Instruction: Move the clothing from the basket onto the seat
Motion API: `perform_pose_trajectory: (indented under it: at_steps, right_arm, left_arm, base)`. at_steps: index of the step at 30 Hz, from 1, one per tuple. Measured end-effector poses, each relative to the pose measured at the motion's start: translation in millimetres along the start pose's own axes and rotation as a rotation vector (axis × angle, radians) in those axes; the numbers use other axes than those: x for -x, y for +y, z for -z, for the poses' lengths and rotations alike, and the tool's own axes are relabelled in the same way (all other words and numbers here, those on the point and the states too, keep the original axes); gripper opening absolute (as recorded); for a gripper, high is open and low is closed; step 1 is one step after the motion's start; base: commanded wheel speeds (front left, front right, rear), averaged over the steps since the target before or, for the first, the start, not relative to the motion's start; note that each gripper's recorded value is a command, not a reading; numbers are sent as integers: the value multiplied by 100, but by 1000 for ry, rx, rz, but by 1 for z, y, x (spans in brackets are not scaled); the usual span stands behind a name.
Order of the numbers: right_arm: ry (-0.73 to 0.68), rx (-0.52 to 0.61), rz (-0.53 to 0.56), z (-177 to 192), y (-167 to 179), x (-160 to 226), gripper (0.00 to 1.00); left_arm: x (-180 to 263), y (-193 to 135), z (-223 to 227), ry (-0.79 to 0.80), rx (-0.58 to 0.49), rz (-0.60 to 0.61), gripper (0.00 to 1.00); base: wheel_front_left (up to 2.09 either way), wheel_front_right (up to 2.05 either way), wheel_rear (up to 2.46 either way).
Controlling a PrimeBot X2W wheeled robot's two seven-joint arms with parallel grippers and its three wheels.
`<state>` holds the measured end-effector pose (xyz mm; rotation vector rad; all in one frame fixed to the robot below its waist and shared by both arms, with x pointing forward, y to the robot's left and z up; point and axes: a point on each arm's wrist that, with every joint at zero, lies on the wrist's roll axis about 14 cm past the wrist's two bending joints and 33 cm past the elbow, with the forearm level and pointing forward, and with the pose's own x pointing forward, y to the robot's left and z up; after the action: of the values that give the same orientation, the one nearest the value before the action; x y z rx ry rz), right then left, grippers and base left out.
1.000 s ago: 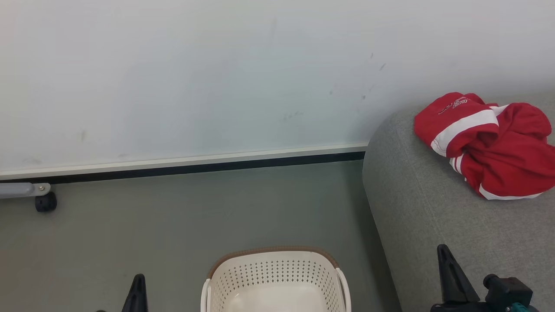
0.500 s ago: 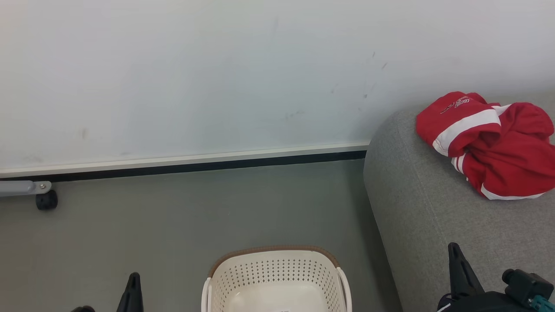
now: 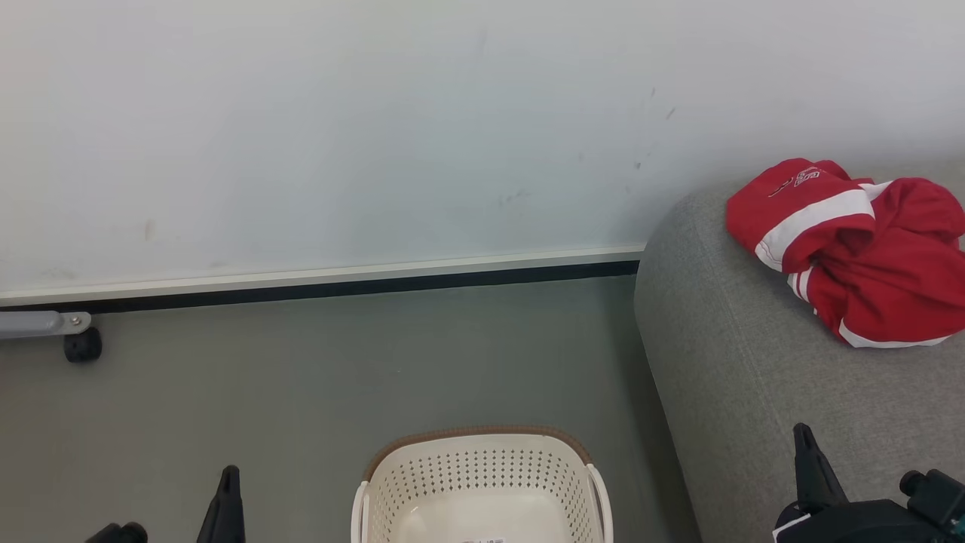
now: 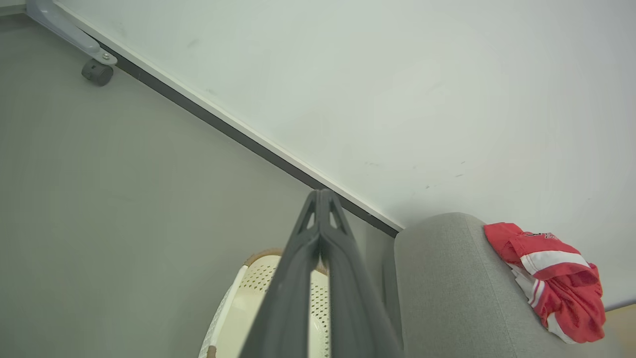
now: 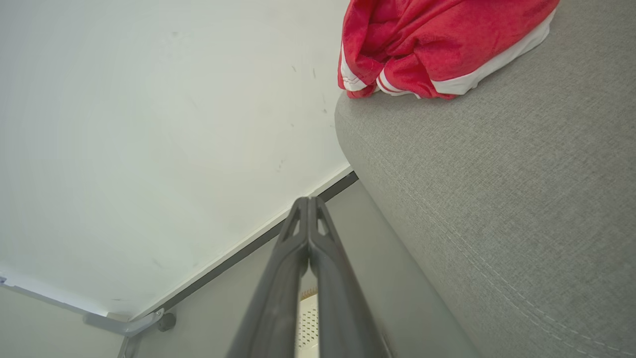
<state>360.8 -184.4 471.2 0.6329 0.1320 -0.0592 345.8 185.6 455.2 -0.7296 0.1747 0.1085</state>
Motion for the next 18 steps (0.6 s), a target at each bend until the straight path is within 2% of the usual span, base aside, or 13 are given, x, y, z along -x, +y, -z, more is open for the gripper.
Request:
perform_pose_trajectory:
  at_steps: [18]
  right_arm:
    - [18, -262, 21, -2, -7, -6, 0]
  left_arm:
    - [-8, 0, -2, 24, 231, 3, 0]
  base:
    - [0, 0, 0]
